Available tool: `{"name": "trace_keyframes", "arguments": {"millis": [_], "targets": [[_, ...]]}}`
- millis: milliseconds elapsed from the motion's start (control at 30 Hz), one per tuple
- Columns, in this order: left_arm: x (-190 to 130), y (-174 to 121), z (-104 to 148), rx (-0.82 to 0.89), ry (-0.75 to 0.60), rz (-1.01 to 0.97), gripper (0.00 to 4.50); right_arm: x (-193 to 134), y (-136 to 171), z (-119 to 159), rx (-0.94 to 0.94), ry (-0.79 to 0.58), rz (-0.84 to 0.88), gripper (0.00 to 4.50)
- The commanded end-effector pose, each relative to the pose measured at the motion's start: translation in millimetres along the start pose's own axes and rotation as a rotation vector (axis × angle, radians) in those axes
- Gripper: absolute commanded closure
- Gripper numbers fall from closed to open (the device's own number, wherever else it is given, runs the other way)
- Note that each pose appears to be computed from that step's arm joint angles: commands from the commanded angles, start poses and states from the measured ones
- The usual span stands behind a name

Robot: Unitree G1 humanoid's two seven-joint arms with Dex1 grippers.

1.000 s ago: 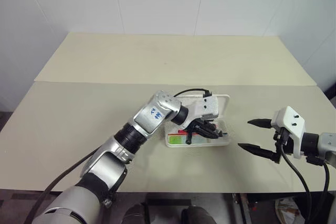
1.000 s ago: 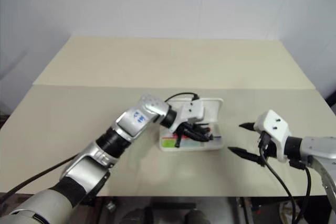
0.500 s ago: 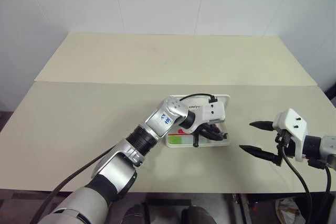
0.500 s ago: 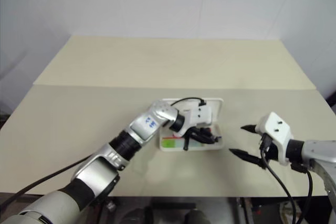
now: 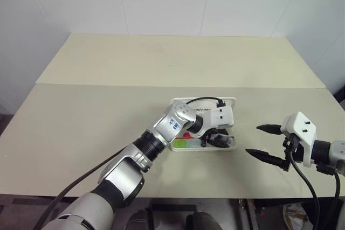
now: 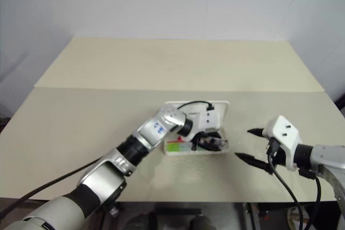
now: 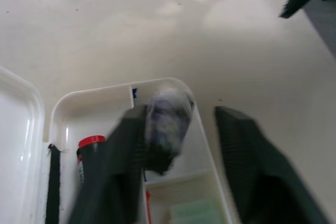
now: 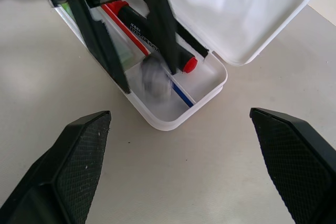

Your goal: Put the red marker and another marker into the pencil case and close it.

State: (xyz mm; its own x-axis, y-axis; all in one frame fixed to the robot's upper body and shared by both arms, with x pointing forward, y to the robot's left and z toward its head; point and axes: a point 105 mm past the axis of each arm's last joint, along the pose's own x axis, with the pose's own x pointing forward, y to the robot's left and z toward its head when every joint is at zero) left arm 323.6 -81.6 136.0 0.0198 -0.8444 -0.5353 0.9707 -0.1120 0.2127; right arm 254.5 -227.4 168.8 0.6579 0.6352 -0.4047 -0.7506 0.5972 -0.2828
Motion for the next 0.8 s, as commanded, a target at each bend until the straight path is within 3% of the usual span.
{"name": "trace_keyframes", "arguments": {"millis": [33, 400, 700, 800], "targets": [[-1, 2, 24, 0.057, -0.062, 0.009, 0.86, -5, -2, 14, -0.041, -0.041, -0.026, 0.0], [-24, -14, 47, 0.1, -0.209, -0.082, 0.86, 5, -4, 17, -0.051, -0.058, -0.003, 0.0], [-99, -10, 22, 0.129, -0.297, -0.047, 0.86, 8, -12, 19, -0.064, -0.075, 0.024, 0.0], [-129, -19, 19, 0.117, -0.389, -0.056, 0.86, 8, -16, 18, -0.068, -0.074, 0.029, 0.0]]}}
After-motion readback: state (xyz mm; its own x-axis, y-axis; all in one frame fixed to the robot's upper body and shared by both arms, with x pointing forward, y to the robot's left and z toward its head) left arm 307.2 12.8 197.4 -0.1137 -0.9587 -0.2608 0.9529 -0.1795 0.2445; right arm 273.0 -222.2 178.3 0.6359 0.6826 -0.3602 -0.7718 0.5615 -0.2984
